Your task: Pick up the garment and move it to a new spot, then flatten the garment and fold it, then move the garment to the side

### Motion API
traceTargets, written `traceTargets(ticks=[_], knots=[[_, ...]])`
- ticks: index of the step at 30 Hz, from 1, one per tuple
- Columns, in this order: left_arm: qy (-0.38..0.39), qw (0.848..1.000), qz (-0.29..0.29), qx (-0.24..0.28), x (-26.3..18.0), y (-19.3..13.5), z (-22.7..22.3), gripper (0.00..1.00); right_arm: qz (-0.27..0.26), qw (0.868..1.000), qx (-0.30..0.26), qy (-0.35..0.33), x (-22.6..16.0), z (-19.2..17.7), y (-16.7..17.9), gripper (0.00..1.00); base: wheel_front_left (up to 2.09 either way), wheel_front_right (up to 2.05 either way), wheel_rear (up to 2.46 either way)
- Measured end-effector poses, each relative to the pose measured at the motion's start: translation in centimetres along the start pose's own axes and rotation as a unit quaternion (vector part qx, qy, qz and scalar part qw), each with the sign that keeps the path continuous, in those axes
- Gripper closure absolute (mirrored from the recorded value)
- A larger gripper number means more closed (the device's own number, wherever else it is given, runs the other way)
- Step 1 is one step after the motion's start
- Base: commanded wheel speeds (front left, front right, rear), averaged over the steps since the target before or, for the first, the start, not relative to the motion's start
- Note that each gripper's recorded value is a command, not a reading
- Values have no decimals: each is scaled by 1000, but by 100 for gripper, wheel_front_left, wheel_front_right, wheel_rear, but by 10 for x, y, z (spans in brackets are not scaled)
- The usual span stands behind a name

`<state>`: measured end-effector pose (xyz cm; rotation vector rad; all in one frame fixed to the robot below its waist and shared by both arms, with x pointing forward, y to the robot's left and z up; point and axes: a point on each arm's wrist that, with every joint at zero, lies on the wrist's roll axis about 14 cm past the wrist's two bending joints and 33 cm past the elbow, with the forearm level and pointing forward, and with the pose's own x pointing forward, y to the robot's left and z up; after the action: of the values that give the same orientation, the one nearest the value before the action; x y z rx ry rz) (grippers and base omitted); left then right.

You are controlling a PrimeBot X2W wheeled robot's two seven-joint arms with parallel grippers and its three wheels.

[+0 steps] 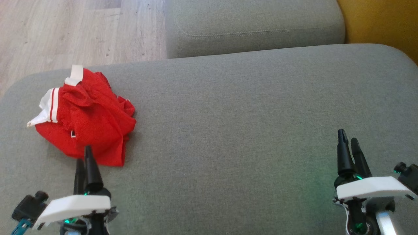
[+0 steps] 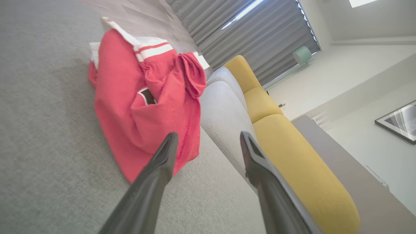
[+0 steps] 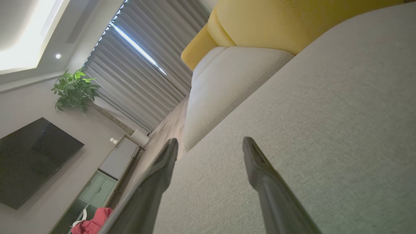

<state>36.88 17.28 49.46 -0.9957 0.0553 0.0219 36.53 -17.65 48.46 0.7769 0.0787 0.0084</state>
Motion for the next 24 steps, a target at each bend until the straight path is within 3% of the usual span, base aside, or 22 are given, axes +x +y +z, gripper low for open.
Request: traceTargets(ticks=[14,24], knots=[[12,989,-53,138,0,-30,-17,0,24,993,-113,-3,0,-3,13,0,0,0,0],[18,969,-68,235,-2,-38,-27,0,44,980,-192,-10,0,-1,24,0,0,0,0]])
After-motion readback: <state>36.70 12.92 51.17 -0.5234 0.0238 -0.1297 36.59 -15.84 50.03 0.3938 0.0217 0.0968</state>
